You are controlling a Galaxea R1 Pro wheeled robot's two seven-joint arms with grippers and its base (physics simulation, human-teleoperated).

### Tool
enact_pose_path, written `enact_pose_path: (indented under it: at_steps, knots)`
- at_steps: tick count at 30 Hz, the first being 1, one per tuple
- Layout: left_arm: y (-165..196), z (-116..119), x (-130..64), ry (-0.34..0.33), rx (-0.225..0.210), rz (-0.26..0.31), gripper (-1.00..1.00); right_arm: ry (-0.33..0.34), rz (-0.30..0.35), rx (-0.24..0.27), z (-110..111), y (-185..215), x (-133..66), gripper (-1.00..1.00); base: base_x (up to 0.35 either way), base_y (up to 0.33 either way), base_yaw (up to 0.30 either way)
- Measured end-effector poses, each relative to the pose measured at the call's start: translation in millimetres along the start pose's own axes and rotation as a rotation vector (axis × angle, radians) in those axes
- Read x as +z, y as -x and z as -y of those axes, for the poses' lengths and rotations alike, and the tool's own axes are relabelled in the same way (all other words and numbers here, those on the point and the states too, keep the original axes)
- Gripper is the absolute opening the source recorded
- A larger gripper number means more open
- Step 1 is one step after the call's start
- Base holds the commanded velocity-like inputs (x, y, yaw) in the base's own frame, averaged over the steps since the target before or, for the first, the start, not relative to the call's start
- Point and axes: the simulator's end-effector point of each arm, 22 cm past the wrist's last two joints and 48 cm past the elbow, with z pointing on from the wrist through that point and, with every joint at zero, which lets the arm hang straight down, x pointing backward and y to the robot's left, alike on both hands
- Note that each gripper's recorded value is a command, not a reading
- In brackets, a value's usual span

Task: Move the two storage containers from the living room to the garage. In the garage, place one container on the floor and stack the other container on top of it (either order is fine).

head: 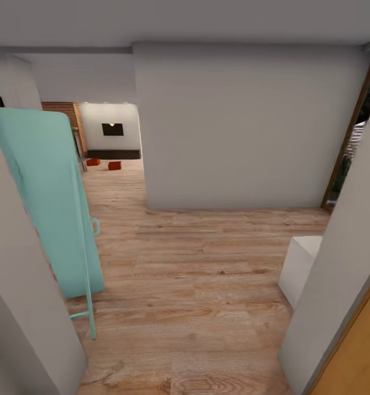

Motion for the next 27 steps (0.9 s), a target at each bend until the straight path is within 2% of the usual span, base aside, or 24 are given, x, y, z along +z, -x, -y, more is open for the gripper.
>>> enact_pose_path:
  at_steps: [27]
  knots:
    - [0.7, 1.4, 0.0, -0.002, 0.0, 0.005, 1.0, -0.006, -0.001, -0.008, 5.3, -1.1, 0.2, 1.0, 0.324, 0.0, 0.001]
